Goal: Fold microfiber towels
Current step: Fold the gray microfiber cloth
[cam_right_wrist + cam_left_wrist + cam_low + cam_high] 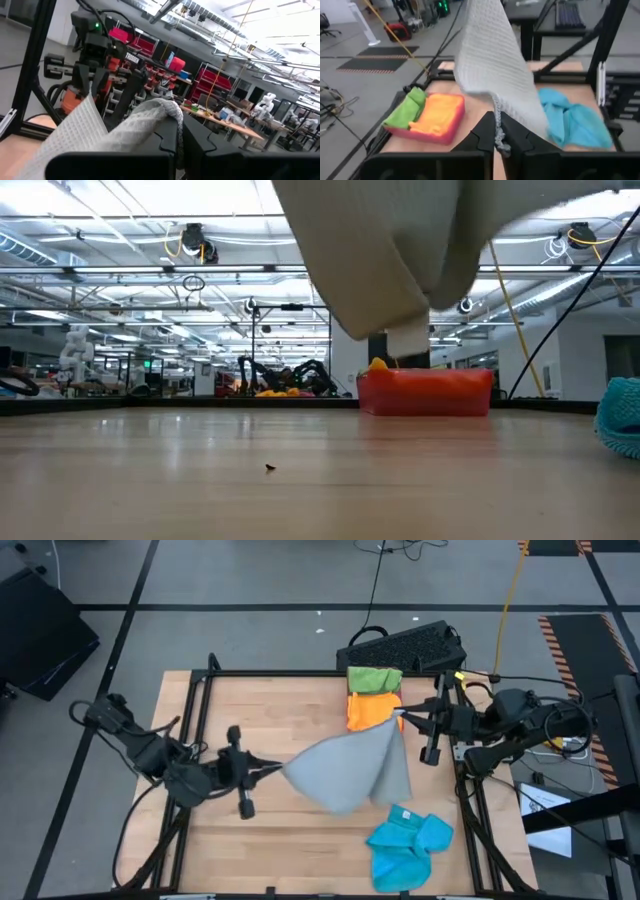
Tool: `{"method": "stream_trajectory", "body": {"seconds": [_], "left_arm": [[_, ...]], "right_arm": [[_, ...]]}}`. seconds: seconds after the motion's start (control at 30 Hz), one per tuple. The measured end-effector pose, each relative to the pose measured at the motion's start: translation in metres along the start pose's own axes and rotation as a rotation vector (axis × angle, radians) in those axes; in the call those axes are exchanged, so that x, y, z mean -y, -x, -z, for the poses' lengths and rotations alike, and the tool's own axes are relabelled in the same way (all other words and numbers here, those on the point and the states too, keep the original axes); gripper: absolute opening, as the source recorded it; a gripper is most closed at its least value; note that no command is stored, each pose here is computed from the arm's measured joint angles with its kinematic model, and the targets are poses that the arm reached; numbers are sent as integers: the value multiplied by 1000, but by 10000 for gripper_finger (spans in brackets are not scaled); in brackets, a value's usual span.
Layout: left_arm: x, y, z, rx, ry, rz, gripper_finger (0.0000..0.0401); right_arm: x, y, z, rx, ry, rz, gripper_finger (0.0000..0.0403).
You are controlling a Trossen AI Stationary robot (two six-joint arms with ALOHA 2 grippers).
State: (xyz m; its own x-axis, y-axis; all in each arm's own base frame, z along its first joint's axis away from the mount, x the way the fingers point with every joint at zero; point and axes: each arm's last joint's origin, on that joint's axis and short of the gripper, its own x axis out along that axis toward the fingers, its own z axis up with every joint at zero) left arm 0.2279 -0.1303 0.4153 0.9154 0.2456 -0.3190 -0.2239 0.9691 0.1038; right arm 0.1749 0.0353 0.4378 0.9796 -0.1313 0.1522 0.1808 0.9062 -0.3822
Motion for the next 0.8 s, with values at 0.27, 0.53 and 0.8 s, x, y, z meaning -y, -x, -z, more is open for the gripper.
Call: {"method": "stream_trajectory", "body": {"seconds": [0.27,0.53,0.8], "left_arm": [[22,-25,13,-84,-49,68,69],[27,-30,29,-176,-29,-13,177],[33,-75,69,-214,-44,-222,200]], "right_arm": [[0,-1,-1,9,4,3,4],[1,-1,-3,29,11,14,4],[2,-1,-5,56,11,28,4]]}}
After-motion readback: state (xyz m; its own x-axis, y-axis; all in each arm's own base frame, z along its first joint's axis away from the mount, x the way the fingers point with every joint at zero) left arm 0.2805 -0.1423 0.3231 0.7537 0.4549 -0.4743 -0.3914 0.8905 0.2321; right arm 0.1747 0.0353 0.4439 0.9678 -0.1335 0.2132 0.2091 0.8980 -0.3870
